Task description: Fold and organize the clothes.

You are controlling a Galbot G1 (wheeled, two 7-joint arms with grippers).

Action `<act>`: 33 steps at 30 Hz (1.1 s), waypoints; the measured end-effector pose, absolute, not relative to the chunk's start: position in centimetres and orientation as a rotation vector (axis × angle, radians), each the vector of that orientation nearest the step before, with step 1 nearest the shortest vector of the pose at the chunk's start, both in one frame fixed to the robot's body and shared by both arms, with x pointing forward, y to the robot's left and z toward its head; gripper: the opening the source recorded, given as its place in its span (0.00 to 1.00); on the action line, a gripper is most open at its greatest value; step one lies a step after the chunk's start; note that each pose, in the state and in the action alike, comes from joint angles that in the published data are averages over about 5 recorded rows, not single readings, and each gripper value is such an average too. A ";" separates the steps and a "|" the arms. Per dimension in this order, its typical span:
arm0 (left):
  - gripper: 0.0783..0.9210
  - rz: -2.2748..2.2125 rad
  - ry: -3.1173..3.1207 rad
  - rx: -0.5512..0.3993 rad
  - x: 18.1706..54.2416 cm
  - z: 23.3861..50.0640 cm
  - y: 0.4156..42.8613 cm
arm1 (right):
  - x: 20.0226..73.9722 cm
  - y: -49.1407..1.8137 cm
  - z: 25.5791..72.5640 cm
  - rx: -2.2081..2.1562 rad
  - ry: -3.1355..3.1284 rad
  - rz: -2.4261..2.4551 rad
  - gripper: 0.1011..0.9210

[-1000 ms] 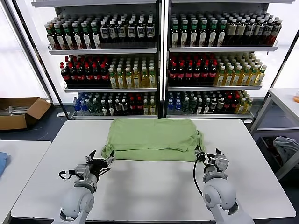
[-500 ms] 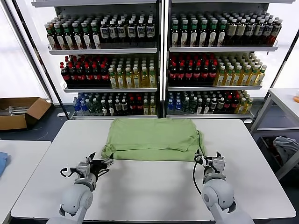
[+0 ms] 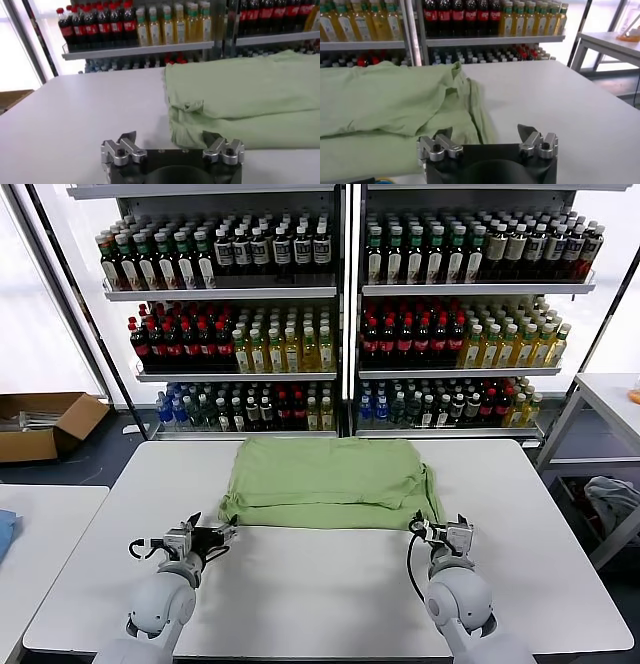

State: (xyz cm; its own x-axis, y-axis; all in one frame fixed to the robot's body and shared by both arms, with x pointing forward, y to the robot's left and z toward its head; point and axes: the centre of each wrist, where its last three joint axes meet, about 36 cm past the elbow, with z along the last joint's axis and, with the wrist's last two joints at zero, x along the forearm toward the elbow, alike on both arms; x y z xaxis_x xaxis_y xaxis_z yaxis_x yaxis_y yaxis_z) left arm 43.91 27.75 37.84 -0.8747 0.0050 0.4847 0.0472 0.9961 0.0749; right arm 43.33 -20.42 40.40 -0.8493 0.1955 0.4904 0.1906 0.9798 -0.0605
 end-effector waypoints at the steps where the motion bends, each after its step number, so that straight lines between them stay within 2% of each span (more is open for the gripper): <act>1: 0.77 -0.118 -2.630 -0.038 43.9 37.8 27.8 | 43.3 -20.4 40.2 -0.272 -2.606 0.012 0.85; 22: 0.06 -0.128 -2.617 -0.104 42.9 37.5 27.2 | 42.3 -20.1 39.2 -0.260 -2.585 0.031 0.13; 25: 0.02 -0.132 -2.623 -0.115 42.7 37.6 27.2 | 42.0 -20.2 39.3 -0.261 -2.586 0.032 0.05; 33: 0.01 -0.156 -2.654 -0.125 41.4 38.9 27.4 | 40.4 -20.6 40.8 -0.250 -2.621 0.045 0.04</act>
State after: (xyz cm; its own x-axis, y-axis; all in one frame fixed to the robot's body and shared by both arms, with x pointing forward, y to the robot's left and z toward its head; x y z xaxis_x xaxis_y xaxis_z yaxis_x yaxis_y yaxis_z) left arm 41.40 27.36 38.89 -0.8828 0.0616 0.4657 0.1157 0.9893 0.0885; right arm 40.36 -20.59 40.81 -0.8567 0.1851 0.4815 0.1686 0.9826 -0.0777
